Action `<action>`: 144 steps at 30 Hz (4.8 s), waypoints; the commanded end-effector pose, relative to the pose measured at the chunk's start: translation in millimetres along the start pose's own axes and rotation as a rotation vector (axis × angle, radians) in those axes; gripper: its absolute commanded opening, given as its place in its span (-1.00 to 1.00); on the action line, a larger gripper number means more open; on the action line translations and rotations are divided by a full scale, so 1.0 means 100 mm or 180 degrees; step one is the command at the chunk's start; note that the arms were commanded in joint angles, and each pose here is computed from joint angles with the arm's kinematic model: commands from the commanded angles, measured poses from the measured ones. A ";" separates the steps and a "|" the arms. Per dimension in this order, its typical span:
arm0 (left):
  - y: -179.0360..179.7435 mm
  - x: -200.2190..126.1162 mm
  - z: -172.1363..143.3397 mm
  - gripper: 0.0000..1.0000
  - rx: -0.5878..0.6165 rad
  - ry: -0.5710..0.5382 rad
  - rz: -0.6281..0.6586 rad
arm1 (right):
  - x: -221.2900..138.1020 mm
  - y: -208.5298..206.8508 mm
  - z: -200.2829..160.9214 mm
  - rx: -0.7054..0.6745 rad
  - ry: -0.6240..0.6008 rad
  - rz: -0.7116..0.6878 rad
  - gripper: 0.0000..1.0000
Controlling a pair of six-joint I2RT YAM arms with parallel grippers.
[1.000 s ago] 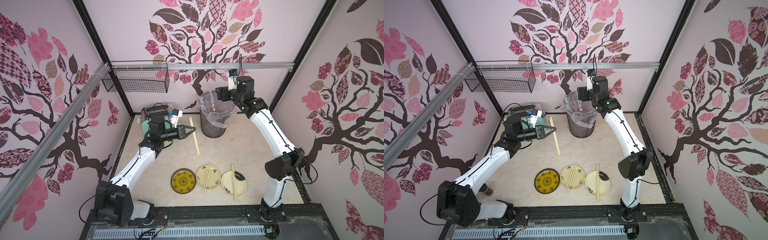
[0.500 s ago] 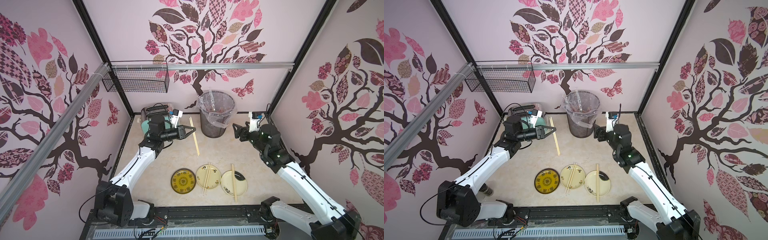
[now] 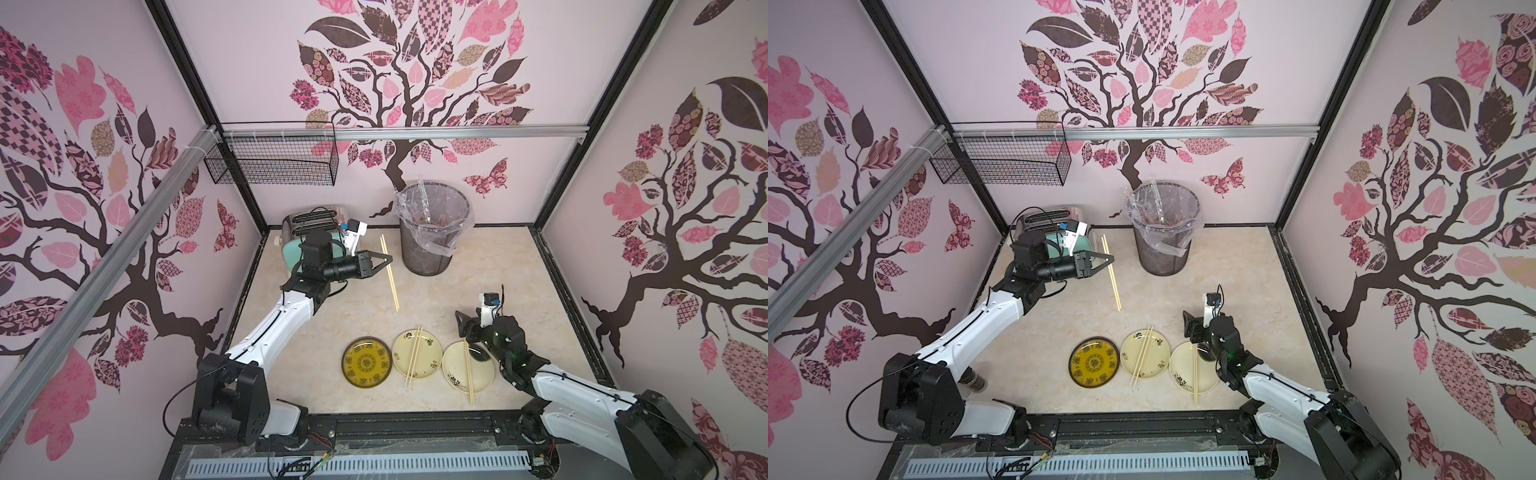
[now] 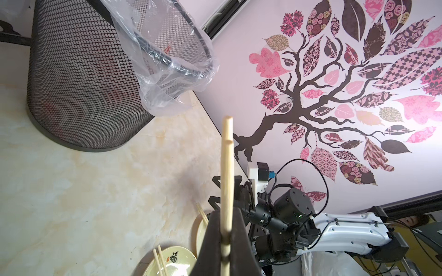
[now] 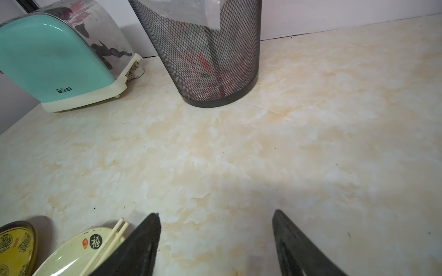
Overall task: Remove the packaging of disposable chopsticks
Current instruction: Place the disposable chopsticks on the plate.
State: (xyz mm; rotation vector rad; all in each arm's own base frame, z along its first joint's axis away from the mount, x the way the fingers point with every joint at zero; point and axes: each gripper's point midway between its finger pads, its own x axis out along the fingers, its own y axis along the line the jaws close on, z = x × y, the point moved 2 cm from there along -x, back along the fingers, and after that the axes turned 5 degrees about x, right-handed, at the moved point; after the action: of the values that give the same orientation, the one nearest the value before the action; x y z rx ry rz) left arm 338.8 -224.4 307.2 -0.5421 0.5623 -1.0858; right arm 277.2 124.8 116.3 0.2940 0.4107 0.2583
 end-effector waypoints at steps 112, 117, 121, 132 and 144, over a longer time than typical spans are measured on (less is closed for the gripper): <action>1.30 -0.46 -2.68 -0.88 -0.0957 0.2787 0.3258 | 0.15 0.24 0.29 0.0268 -0.0139 0.0063 0.63; 1.28 -0.48 -2.66 -0.76 -0.0954 0.2751 0.3265 | 0.12 0.25 0.31 0.0289 -0.0182 0.0099 0.65; 1.28 -0.51 -2.67 -0.64 -0.0930 0.2756 0.3294 | 0.13 0.26 0.28 0.0294 -0.0138 0.0121 0.65; 1.26 -0.55 -2.68 -0.56 -0.0924 0.2757 0.3296 | 0.11 0.26 0.30 0.0291 -0.0165 0.0134 0.68; 1.20 -0.46 -2.55 -0.45 -0.0907 0.2586 0.3188 | 0.07 0.26 0.32 0.0293 -0.0215 0.0154 0.69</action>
State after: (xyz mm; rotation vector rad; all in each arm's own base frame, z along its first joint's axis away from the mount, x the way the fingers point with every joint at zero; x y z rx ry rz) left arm 230.4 -171.3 40.9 0.0280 1.5404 -0.2011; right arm 292.5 140.9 142.5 0.4030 0.3674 0.2621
